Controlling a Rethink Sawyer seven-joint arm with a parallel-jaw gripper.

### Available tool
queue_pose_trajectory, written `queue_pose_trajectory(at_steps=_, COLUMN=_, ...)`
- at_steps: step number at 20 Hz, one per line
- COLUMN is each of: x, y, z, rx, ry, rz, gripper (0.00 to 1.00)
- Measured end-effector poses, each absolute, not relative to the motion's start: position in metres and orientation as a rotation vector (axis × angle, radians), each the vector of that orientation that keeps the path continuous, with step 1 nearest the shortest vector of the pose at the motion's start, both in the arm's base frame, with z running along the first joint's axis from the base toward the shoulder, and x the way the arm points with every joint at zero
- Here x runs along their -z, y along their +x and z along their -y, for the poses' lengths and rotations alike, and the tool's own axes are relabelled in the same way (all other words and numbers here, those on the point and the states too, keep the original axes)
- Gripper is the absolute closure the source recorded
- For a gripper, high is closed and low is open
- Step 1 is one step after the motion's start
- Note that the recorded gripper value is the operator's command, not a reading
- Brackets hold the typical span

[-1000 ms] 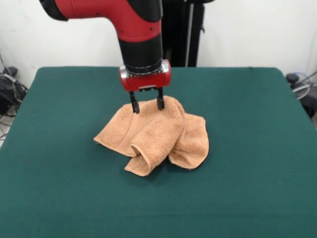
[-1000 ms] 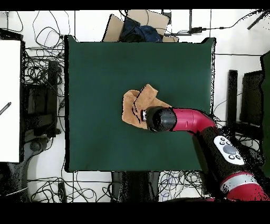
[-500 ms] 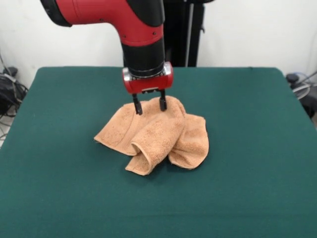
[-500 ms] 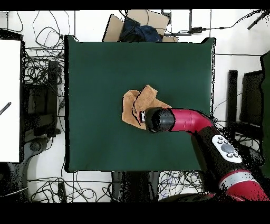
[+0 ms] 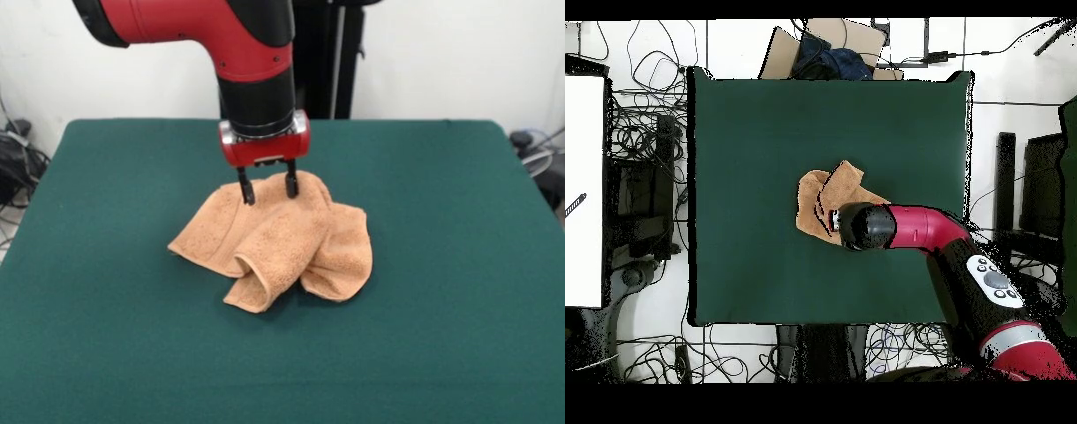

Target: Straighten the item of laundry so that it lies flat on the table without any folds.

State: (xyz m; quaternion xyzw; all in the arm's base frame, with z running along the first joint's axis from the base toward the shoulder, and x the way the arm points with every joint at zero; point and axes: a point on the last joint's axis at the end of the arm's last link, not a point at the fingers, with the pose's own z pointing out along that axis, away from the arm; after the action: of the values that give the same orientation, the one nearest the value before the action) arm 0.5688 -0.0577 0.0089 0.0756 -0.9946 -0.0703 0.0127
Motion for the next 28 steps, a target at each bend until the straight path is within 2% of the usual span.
queue_pose_trajectory(at_steps=28, x=-0.022, y=0.58, z=0.055, rx=0.218, ry=0.254, rz=3.13, gripper=0.0)
